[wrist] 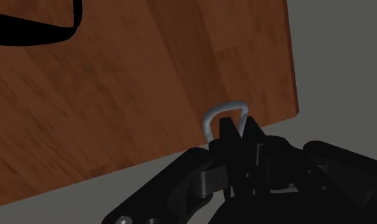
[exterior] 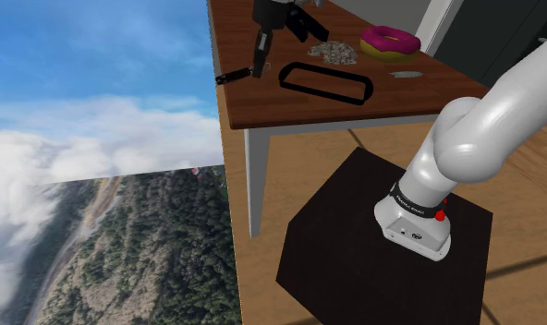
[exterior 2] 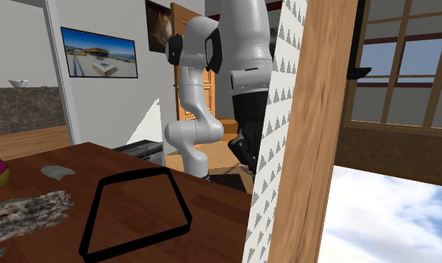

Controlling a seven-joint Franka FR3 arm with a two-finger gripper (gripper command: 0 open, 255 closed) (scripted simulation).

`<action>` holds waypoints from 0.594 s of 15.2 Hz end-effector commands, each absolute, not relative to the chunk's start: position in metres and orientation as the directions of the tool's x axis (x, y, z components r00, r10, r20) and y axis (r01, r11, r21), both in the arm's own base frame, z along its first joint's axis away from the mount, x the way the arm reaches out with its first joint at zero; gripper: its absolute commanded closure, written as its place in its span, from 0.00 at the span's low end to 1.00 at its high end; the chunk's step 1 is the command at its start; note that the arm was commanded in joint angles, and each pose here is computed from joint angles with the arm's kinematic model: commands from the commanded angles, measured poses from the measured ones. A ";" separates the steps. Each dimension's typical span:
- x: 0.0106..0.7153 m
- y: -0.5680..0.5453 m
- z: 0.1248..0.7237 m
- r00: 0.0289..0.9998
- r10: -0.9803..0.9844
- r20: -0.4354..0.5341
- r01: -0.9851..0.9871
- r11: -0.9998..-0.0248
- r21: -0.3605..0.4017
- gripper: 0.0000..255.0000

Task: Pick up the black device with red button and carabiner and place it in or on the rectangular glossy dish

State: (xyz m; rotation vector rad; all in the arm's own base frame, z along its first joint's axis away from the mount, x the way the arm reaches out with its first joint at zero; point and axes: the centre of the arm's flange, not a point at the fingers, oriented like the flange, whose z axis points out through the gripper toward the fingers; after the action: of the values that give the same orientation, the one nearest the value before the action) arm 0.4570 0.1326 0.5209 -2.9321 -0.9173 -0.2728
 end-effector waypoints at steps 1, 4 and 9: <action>0.457 0.135 0.532 0.805 0.563 0.187 0.573 -0.819 -0.002 1.00; 0.449 0.110 0.532 0.805 0.563 0.187 0.573 -0.819 -0.002 1.00; 0.428 0.047 0.530 0.805 0.563 0.187 0.573 -0.819 -0.002 1.00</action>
State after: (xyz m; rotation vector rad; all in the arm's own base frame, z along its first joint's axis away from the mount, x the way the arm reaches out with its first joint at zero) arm 0.4346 0.0575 0.5303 -2.9304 -0.9210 -0.2748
